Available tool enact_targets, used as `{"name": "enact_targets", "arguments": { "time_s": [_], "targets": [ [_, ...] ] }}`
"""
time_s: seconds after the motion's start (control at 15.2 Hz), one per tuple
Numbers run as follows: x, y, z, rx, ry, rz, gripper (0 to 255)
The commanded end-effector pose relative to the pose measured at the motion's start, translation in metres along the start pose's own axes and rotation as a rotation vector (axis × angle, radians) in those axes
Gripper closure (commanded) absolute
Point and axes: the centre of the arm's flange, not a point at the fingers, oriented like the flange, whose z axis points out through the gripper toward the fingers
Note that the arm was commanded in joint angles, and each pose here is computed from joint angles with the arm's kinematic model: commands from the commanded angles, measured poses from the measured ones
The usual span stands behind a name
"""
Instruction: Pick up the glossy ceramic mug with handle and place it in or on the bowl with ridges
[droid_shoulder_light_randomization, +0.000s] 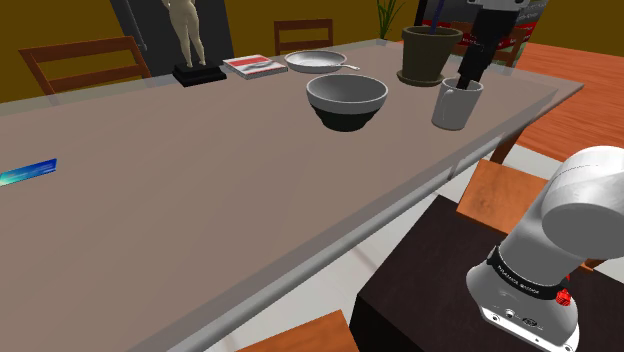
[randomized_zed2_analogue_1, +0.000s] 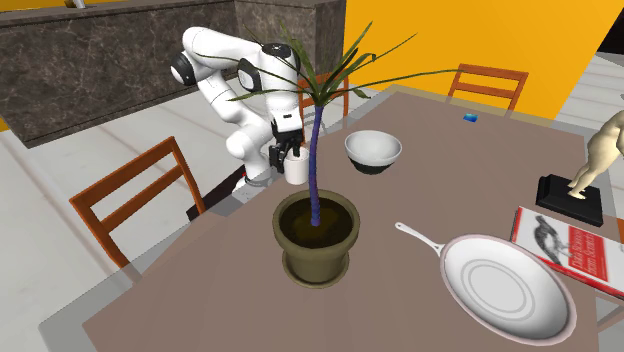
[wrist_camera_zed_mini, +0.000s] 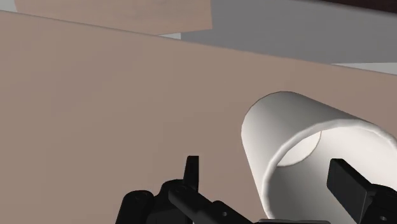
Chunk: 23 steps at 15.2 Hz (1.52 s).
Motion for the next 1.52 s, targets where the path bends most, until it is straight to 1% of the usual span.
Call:
{"name": "enact_targets", "arguments": {
  "time_s": [0.0,0.53,0.59,1.19,1.45],
  "targets": [
    [-0.001,0.000,0.012,0.000,0.001,0.000,0],
    [-0.001,0.000,0.015,0.000,0.000,0.000,0],
    [-0.001,0.000,0.015,0.000,0.000,0.000,255],
    [-0.001,0.000,0.015,0.000,0.000,0.000,255],
    [-0.001,-0.001,-0.006,0.000,0.001,0.000,255]
  ]
}}
